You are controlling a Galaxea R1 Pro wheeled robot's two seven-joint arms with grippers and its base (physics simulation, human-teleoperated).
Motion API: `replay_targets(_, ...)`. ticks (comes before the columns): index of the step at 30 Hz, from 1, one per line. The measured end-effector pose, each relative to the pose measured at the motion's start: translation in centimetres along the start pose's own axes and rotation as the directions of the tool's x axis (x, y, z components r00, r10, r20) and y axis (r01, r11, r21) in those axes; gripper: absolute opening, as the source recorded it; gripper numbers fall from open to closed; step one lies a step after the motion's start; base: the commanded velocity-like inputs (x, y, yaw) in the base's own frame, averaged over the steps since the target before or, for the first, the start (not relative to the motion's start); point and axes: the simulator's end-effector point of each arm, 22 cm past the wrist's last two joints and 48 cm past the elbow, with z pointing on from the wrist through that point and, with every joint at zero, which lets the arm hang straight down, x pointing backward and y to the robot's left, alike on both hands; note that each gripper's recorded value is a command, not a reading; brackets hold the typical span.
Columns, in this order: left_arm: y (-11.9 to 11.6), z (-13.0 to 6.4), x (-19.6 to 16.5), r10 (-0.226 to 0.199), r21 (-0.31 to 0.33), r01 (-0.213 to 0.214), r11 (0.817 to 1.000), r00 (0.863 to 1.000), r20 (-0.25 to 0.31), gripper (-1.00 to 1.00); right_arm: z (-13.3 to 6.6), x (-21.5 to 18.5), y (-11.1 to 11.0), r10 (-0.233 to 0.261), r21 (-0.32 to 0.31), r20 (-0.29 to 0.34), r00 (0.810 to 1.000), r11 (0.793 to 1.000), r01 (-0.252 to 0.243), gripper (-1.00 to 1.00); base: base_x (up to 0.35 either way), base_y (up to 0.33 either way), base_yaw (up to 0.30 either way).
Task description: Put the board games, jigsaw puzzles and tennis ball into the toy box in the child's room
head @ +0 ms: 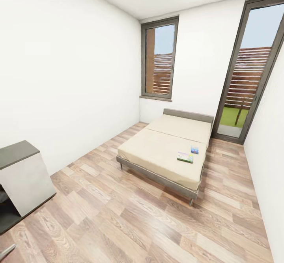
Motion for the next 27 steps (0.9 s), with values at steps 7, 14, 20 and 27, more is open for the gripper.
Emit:
replay_targets(7, 0.00, 0.00, 0.00, 0.001, 0.000, -0.001, 1.000, 1.000, 0.000, 1.00, 0.00, -0.01, 0.01, 0.000, 0.000, 0.000, 1.000, 1.000, 0.000, 1.00, 0.000, 0.000, 0.279)
replay_targets(14, 0.00, 0.00, 0.00, 0.001, 0.000, -0.001, 1.000, 1.000, 0.000, 1.00, 0.00, -0.02, 0.00, 0.001, 0.000, 0.000, 1.000, 1.000, -0.001, 1.00, 0.000, 0.000, 0.257)
replay_targets(20, -0.01, 0.00, 0.00, 0.002, 0.000, -0.002, 1.000, 1.000, 0.000, 1.00, 0.00, -0.02, -0.09, 0.000, 0.001, 0.000, 1.000, 1.000, 0.000, 1.00, 0.000, 0.000, 0.066)
replay_targets(27, -0.11, -0.01, 0.03, 0.005, 0.002, -0.005, 1.000, 1.000, -0.001, 1.00, -0.01, 0.01, -0.11, 0.001, 0.001, 0.000, 1.000, 1.000, -0.001, 1.00, 0.075, 0.000, 0.010)
